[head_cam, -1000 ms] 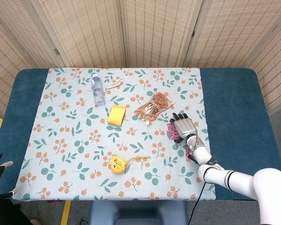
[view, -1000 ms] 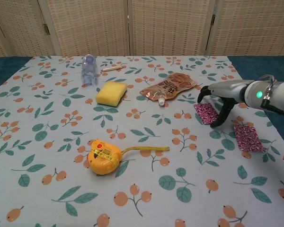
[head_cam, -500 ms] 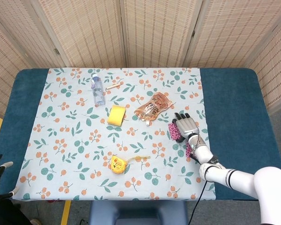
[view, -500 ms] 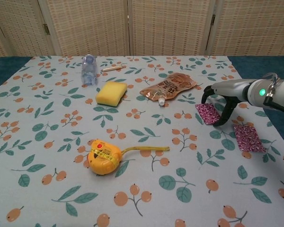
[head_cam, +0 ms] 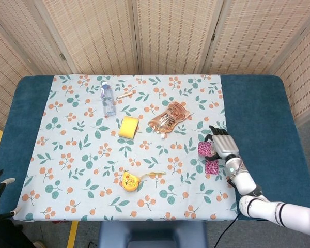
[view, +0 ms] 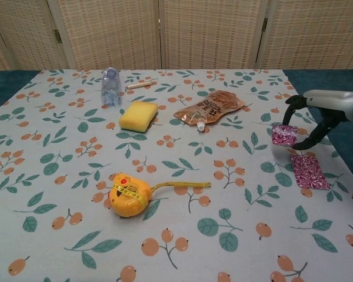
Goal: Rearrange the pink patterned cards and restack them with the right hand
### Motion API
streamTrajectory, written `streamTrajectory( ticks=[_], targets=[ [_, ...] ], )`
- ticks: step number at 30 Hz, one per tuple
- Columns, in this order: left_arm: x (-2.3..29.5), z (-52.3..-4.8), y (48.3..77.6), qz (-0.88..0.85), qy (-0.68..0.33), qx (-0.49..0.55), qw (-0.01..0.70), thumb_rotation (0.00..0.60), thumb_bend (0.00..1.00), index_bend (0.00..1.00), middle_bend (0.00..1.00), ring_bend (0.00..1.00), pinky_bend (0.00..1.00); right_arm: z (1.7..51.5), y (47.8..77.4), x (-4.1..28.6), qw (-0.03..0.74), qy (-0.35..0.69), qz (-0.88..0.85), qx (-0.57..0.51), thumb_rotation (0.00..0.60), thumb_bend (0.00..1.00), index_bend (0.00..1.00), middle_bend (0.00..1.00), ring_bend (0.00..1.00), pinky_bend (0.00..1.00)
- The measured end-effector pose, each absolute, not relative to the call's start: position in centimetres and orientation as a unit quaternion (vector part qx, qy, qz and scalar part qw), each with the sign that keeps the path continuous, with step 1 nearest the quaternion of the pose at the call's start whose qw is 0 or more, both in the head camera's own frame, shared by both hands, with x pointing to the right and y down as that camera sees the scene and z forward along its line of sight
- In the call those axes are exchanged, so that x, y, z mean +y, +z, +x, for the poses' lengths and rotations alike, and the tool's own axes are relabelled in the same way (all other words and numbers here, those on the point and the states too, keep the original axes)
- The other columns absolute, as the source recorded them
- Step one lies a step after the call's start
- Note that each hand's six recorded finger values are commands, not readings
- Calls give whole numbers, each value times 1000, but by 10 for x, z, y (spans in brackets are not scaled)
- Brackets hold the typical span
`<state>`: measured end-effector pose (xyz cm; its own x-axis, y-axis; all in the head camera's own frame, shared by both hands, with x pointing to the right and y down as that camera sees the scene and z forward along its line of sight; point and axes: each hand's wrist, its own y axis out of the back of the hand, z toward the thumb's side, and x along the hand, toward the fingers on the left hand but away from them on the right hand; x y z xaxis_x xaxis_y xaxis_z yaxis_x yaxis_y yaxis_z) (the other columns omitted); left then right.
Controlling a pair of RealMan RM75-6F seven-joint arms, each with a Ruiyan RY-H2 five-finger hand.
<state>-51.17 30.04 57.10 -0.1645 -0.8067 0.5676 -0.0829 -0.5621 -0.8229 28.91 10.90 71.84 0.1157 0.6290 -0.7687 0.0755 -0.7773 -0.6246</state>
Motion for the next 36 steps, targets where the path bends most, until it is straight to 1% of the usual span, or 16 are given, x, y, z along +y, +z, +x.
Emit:
streamTrajectory(
  ticks=[3,7,14,22,27,36],
  targets=[
    [299,-509,573,-589,-659,379,274,600,192,253,0,13,0,307,712,122,202,618,-711,-268,536,253,339,31,0,0],
    [298,-507,576,-593,-656,378,273,600,192,252,0,13,0,322,710,140,173,618,-713,-284,536,253,305,24,0,0],
    [300,-510,576,-593,-656,380,271,600,192,251,0,13,0,328,716,157,138,608,-722,-298,538,253,279,21,0,0],
    [305,-513,578,-592,-659,382,264,600,192,249,0,12,0,322,724,164,141,609,-729,-279,536,253,258,18,0,0],
    [307,-515,578,-590,-660,384,262,600,192,244,0,12,0,318,727,166,150,610,-731,-267,537,253,229,17,0,0],
    [308,-515,580,-592,-660,383,260,600,192,241,0,13,0,320,730,171,151,617,-728,-257,537,253,211,13,0,0]
  ],
)
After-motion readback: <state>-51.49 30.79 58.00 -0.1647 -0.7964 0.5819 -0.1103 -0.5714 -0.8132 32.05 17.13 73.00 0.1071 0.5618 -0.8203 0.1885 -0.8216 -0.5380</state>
